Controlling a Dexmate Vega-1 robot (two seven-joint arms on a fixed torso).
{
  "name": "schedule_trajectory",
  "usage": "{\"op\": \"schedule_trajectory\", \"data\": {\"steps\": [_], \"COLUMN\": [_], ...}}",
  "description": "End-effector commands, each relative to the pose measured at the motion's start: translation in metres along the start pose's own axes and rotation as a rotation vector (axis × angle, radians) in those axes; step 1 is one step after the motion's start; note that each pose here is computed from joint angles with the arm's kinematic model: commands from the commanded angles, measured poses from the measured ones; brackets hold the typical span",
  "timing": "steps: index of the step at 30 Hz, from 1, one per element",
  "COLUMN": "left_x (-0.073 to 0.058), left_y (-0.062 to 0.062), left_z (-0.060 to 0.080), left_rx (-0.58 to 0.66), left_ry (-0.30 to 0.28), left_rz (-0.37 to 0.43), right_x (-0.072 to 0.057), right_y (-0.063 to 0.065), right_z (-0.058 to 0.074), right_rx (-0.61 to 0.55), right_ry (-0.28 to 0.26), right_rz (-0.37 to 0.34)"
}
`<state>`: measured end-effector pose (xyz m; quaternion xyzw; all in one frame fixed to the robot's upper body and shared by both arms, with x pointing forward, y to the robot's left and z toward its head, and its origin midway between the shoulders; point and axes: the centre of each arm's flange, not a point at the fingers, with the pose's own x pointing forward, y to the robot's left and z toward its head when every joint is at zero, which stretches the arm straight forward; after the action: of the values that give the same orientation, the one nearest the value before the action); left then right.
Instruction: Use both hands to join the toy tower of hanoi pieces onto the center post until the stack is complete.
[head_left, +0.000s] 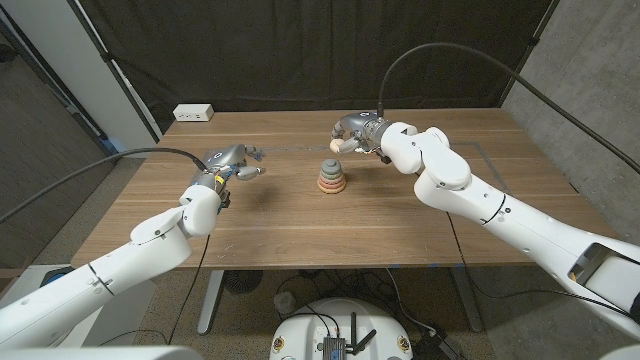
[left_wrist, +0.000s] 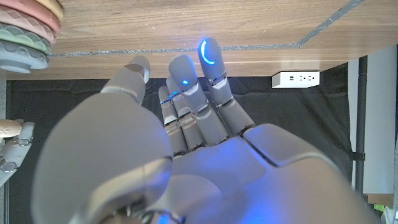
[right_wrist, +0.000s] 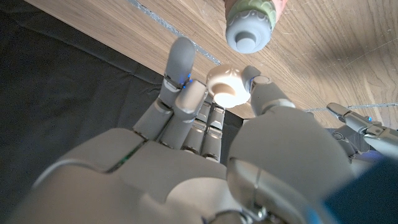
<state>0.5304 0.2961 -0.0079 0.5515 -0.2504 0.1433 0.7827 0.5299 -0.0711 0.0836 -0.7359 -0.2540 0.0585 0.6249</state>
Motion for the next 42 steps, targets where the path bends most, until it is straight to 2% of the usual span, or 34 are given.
{"op": "schedule_trajectory", "data": {"steps": [1,12,29,42], "left_x": [0.0,0.002,0.003,0.002], "left_y": [-0.005,-0.007,-0.005,-0.009], "left_z": [-0.001,-0.003,-0.006,-0.01], "left_rx": [0.045,0.044,0.035,0.027], "left_ry": [0.01,0.012,0.017,0.022], "left_rz": [0.001,-0.011,-0.003,-0.007], "right_x": [0.014,0.025,0.038,0.041], "right_y": [0.002,0.011,0.018,0.021], "right_z": [0.008,0.009,0.018,0.024], "right_rx": [-0.027,-0.043,-0.052,-0.06], "right_ry": [0.01,0.018,0.001,-0.009], "right_rz": [0.037,0.089,0.133,0.147]}}
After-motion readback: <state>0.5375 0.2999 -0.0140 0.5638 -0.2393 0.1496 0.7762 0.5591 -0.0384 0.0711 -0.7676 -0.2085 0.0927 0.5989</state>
